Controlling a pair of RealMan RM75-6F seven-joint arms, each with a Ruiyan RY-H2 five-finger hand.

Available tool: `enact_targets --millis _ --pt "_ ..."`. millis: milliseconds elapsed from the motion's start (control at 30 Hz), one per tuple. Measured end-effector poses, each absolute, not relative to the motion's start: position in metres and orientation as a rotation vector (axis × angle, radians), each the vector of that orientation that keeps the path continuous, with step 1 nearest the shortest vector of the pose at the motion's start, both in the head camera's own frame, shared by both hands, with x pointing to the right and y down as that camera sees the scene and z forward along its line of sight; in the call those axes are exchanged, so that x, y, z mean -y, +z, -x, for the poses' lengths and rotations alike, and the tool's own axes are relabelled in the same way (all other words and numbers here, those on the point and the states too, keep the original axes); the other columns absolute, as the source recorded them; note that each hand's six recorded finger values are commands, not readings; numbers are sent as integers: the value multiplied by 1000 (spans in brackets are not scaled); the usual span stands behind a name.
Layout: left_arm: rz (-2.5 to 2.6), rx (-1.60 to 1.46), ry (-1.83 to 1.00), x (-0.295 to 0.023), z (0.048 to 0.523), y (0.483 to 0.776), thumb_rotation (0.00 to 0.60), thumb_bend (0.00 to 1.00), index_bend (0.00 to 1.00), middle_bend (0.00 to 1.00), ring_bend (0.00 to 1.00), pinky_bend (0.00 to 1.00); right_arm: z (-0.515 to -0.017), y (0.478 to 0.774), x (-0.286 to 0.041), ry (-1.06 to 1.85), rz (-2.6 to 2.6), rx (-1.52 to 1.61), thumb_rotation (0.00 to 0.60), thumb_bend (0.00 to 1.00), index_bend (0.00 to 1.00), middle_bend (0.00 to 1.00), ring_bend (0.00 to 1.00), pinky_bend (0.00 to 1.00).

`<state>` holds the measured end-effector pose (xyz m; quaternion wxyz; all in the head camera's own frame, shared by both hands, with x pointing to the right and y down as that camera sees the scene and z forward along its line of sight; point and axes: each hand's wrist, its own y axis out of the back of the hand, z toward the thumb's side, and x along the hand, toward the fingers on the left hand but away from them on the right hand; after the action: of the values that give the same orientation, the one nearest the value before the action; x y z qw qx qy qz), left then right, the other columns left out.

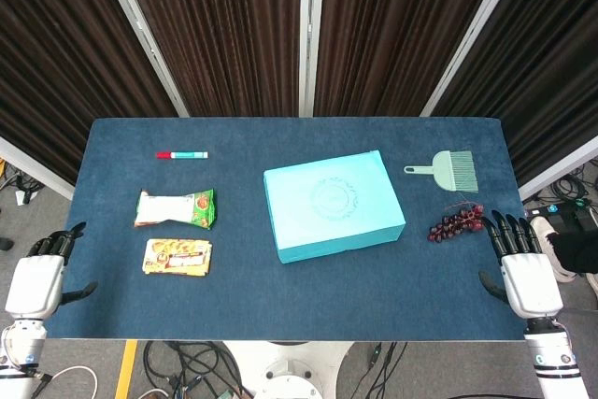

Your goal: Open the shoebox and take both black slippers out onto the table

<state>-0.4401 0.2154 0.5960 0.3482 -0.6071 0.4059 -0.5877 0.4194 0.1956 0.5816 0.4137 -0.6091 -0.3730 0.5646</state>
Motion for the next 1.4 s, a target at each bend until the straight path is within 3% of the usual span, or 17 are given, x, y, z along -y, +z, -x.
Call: enact_targets --millis 467,800,967,1400 --pt "1601 -1040 -1527 -218 436 601 600 0 113 215 171 240 -421 585 -186 1438 1524 936 600 158 0 17 0 41" --pt "1608 -1045 -1522 -220 435 604 600 0 112 215 171 240 -424 612 -172 1502 1579 912 600 158 0 17 0 42" --pt "1613 -1033 -1523 -220 434 605 600 0 112 215 171 240 -417 627 -149 1496 1614 908 600 157 0 22 0 44" --pt "1619 -1012 -1535 -223 434 609 600 0 112 216 171 240 -381 666 -126 1429 1656 1013 600 29 0 5 0 47"
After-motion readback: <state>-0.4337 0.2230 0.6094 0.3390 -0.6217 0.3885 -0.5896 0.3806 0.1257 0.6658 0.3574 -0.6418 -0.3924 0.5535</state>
